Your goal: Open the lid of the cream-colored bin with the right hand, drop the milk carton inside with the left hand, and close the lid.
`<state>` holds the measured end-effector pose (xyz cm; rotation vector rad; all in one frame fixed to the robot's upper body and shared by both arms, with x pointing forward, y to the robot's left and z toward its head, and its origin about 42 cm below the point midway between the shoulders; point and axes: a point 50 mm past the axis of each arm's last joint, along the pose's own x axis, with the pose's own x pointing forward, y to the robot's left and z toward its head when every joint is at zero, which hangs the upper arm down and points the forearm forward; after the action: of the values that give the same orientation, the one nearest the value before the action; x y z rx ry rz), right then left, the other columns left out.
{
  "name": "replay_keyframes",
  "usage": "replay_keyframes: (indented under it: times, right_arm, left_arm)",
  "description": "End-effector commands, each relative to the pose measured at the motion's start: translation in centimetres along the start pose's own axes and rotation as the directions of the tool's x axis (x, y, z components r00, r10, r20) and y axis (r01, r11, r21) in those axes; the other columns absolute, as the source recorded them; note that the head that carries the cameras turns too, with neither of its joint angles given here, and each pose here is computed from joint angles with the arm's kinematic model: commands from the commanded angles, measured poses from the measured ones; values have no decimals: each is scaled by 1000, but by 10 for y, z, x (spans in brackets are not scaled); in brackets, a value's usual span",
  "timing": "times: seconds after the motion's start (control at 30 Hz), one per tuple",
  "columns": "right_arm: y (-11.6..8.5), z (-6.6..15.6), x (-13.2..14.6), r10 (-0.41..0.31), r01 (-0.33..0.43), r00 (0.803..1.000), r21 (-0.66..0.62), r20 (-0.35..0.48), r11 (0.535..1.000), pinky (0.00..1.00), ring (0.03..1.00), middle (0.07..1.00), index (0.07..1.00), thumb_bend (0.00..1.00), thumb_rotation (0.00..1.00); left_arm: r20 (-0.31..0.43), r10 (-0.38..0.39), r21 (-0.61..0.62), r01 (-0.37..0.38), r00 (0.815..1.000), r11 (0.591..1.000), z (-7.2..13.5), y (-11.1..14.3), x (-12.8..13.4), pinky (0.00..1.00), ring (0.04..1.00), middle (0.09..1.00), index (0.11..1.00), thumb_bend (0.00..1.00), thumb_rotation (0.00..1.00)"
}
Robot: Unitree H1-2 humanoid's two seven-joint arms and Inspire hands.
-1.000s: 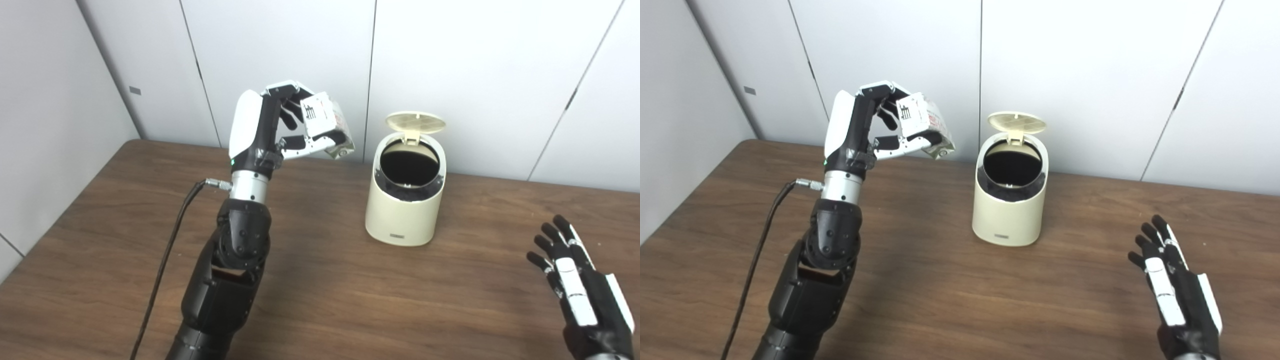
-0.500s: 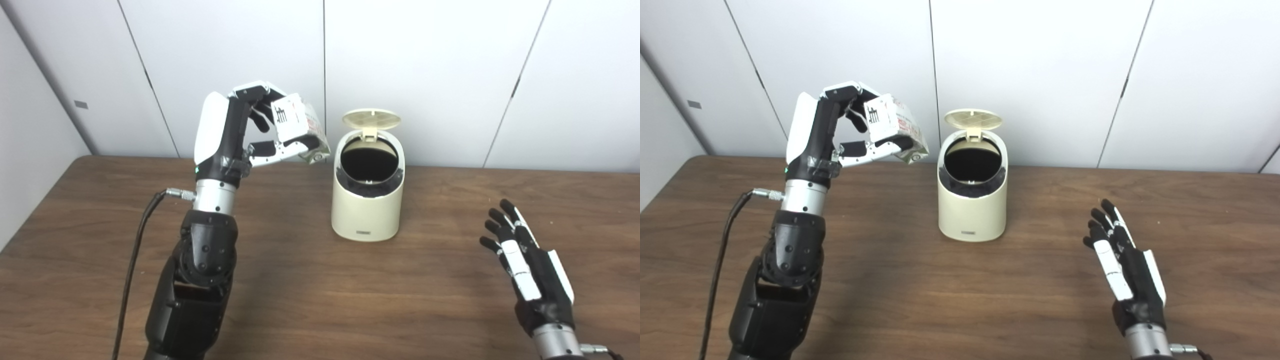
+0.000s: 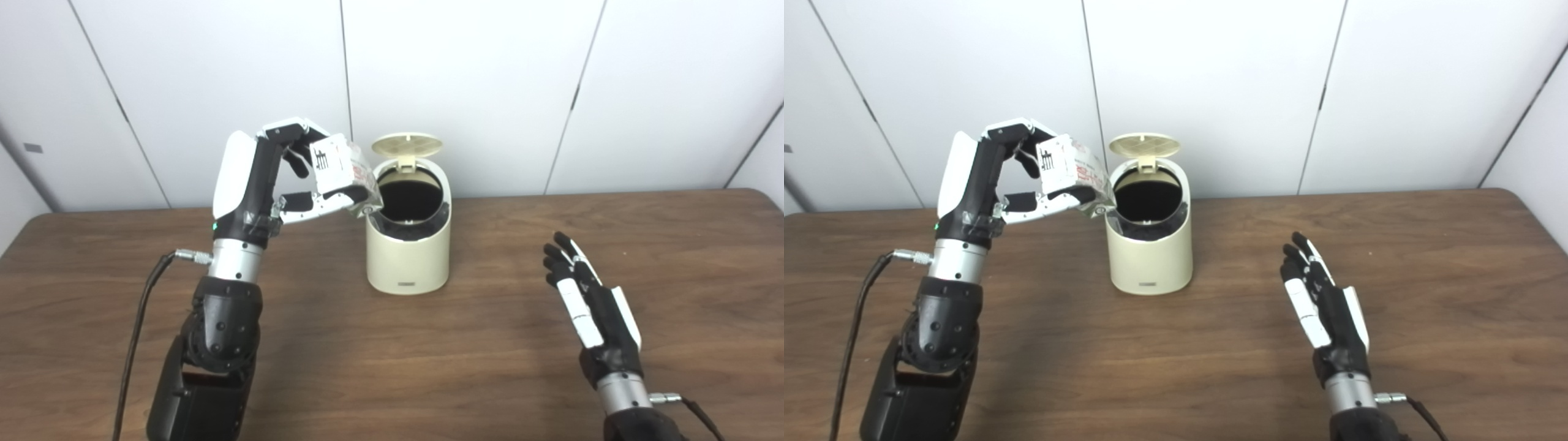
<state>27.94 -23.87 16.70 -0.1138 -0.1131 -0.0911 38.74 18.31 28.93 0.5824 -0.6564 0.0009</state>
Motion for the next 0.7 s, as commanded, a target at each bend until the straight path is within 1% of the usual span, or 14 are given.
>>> replay_keyframes:
  times: [0.0, 0.23, 0.47, 0.67]
  right_arm:
    - [4, 17, 8, 9, -10, 995, 11, 97, 1000, 900, 912, 909, 924, 543, 833]
    - [8, 18, 7, 13, -13, 995, -7, 100, 1000, 892, 912, 912, 933, 538, 843]
    - [10, 20, 6, 4, -4, 994, 7, 108, 1000, 888, 914, 913, 933, 534, 834]
    - [10, 24, 4, 10, -12, 993, 10, 116, 1000, 898, 922, 918, 941, 525, 842]
  left_arm:
    - [115, 56, -23, -54, 992, 998, 20, 4, 21, 349, 440, 486, 483, 478, 0]
    - [123, 57, -60, -49, 991, 997, 16, -15, 31, 350, 436, 484, 489, 477, 0]
    - [148, 57, -73, -46, 987, 996, 15, -24, 40, 351, 438, 492, 484, 477, 0]
    - [184, 92, -77, -78, 979, 994, 13, -27, 45, 353, 439, 490, 474, 477, 0]
